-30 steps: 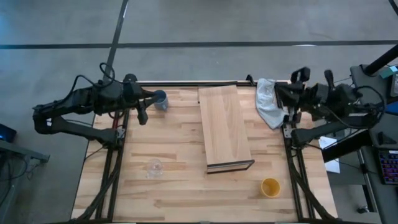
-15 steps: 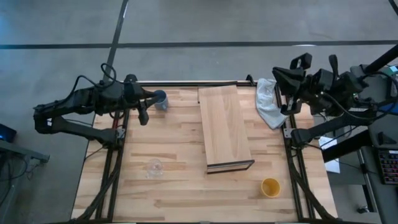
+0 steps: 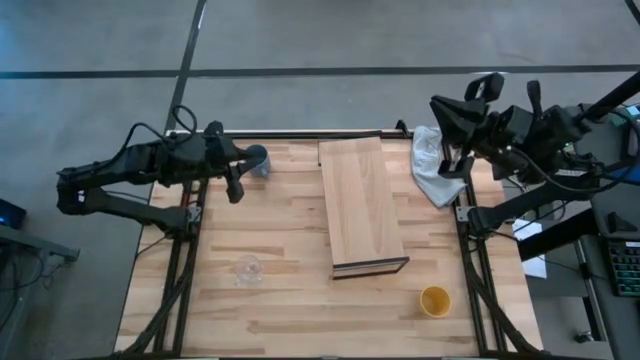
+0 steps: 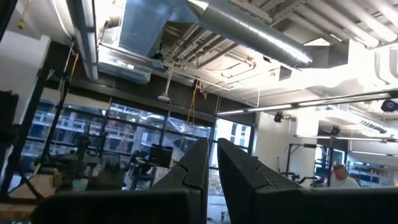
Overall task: Stack small to large cups/mugs on shelf
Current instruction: Put the transparent mug on the shelf
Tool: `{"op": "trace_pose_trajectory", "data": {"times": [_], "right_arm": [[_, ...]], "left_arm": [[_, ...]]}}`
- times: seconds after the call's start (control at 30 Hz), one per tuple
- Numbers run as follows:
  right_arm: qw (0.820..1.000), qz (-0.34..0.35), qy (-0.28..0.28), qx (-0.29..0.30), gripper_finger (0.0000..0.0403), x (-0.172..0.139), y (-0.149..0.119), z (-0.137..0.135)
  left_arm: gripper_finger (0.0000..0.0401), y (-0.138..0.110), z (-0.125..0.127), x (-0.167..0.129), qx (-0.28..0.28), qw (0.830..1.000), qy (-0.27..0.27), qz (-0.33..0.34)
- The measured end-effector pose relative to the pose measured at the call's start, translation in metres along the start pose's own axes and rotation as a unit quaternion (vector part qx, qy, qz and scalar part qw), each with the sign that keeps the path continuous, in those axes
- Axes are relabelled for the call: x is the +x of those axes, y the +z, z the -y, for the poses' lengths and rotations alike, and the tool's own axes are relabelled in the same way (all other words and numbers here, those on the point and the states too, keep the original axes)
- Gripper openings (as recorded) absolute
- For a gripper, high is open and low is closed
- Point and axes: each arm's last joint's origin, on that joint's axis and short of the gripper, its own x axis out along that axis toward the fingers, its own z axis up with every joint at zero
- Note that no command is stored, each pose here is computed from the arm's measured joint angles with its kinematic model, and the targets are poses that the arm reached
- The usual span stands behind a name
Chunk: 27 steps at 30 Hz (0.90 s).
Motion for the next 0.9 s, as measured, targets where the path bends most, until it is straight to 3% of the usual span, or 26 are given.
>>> {"op": "trace_pose_trajectory", "data": {"times": [0.2,0.43,0.7,0.9], "right_arm": [[0.999,-0.004,0.002,0.04,0.0029,0.008,-0.002,-0.005],[0.999,-0.001,0.001,-0.037,0.0029,0.011,-0.002,-0.006],[1.0,0.01,-0.004,-0.016,0.0029,0.011,0.0,-0.005],[0.993,0.046,0.061,-0.088,0.0042,0.011,0.0,-0.01]], "left_arm": [[0.0066,-0.003,0.001,0.004,0.005,1.0,0.0,-0.01],[0.0066,-0.004,0.0,0.001,0.003,1.0,0.0,-0.007],[0.0066,-0.003,-0.001,-0.001,0.002,1.0,0.0,-0.003],[0.0066,-0.003,0.0,-0.001,0.002,1.0,0.0,-0.004]]}}
